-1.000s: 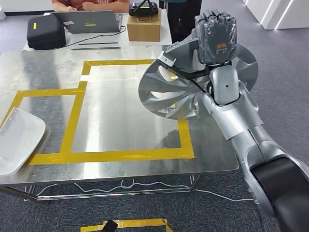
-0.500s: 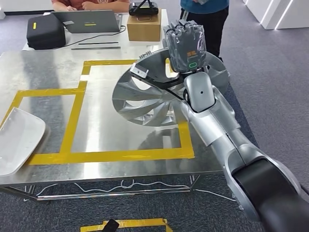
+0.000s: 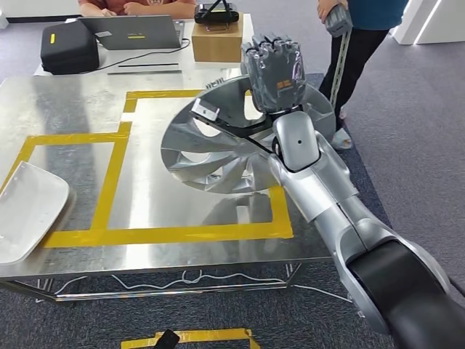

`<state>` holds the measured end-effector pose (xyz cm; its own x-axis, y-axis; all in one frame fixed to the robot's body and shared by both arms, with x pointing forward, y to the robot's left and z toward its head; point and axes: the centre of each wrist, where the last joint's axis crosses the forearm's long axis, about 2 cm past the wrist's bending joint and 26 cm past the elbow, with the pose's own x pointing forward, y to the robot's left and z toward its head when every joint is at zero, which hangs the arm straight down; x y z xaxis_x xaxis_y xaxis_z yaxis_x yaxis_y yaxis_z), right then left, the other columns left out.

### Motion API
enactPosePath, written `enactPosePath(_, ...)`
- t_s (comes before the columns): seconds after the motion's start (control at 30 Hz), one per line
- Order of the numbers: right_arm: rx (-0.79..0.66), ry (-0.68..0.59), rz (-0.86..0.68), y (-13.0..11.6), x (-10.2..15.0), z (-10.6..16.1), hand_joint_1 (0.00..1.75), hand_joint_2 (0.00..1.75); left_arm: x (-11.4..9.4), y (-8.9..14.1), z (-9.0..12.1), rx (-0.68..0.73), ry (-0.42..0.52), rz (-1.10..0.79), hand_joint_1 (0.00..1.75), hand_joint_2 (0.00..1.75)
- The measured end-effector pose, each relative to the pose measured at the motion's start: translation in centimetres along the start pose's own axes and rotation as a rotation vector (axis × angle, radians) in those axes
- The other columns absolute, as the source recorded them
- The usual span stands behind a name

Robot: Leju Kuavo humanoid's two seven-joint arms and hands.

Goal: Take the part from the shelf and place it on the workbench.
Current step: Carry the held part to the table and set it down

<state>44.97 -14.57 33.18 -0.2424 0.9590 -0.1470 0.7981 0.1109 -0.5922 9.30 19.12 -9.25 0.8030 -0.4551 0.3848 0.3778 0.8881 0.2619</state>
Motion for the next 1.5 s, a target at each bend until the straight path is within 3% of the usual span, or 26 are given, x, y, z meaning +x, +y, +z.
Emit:
enactPosePath(0.17,0.002,0.005,0.000,0.04,-0.02,0.07,1.75,1.75,0.01,0.01,0.00,0.005,0.006,-0.004,0.00,0.00)
enactPosePath(0.3,0.005,0.008,-0.001,0.12,-0.01,0.24,0.00,0.00,0.01,0.02,0.00,0.008,0.014,-0.011,0.00,1.75)
enactPosePath(0.43,0.010,0.011,-0.003,0.21,0.03,0.44,0.00,0.00,0.06,0.02,-0.01,0.010,0.020,-0.025,0.00,0.00)
enactPosePath(1.5,0.013,0.027,-0.002,0.28,-0.31,0.54,0.00,0.00,-0.23,-0.03,0.05,0.006,0.069,-0.013,0.00,0.00)
